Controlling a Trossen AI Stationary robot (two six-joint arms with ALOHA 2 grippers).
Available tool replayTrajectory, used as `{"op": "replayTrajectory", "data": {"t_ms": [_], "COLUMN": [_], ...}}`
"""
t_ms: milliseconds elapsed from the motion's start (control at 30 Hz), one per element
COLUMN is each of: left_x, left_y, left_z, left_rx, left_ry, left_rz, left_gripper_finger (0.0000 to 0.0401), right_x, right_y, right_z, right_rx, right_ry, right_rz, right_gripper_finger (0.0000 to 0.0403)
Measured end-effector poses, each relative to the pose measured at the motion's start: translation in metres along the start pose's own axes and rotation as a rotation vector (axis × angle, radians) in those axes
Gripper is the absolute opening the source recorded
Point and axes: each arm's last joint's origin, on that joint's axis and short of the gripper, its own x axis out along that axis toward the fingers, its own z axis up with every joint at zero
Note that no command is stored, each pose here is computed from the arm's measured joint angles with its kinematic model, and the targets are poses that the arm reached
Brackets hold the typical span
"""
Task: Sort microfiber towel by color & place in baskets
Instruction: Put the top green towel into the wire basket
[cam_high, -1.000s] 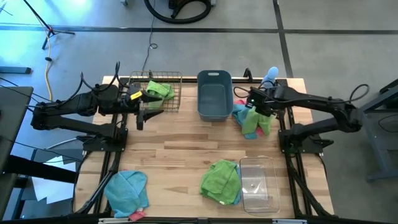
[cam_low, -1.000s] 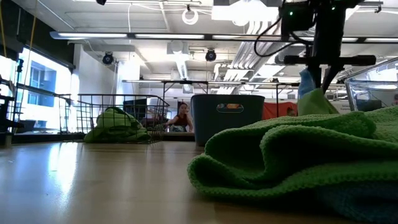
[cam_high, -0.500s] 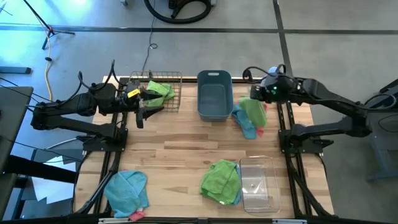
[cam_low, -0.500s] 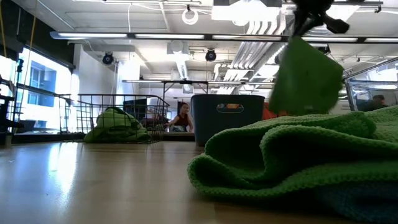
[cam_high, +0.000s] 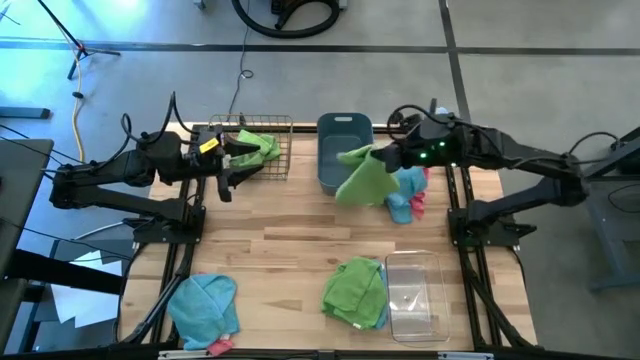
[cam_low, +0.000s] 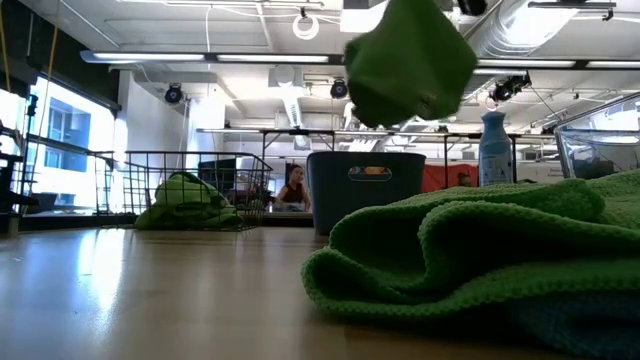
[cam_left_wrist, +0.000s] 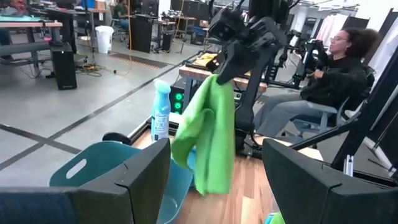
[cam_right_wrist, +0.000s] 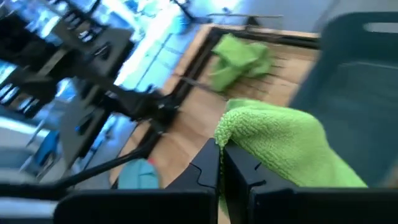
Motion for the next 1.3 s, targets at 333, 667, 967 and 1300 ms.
{"op": "replayTrajectory", "data": {"t_ms": [333,667,967,1300], "left_x": [-0.016,-0.024,-0.024,-0.024], "left_y": [0.002,0.003,0.003,0.003], "left_z": [0.008,0.016,0.016,0.016], "left_rx": [-0.016,-0.034,-0.06,-0.06], "left_ry": [-0.07,-0.153,-0.152,-0.153], "left_rz": [-0.011,-0.024,-0.026,-0.027], "left_gripper_finger": [0.0241,0.0241,0.0241,0.0241], "right_x": [0.081,0.154,0.193,0.226], "right_y": [0.035,0.037,0.017,-0.005], "right_z": [0.002,0.012,0.025,0.033], "right_rx": [-0.168,-0.214,-0.209,-0.203], "right_ry": [-0.047,-0.172,-0.274,-0.396], "right_rz": [0.227,0.477,0.53,0.569], "right_gripper_finger": [0.0,0.0,0.0,0.0]}}
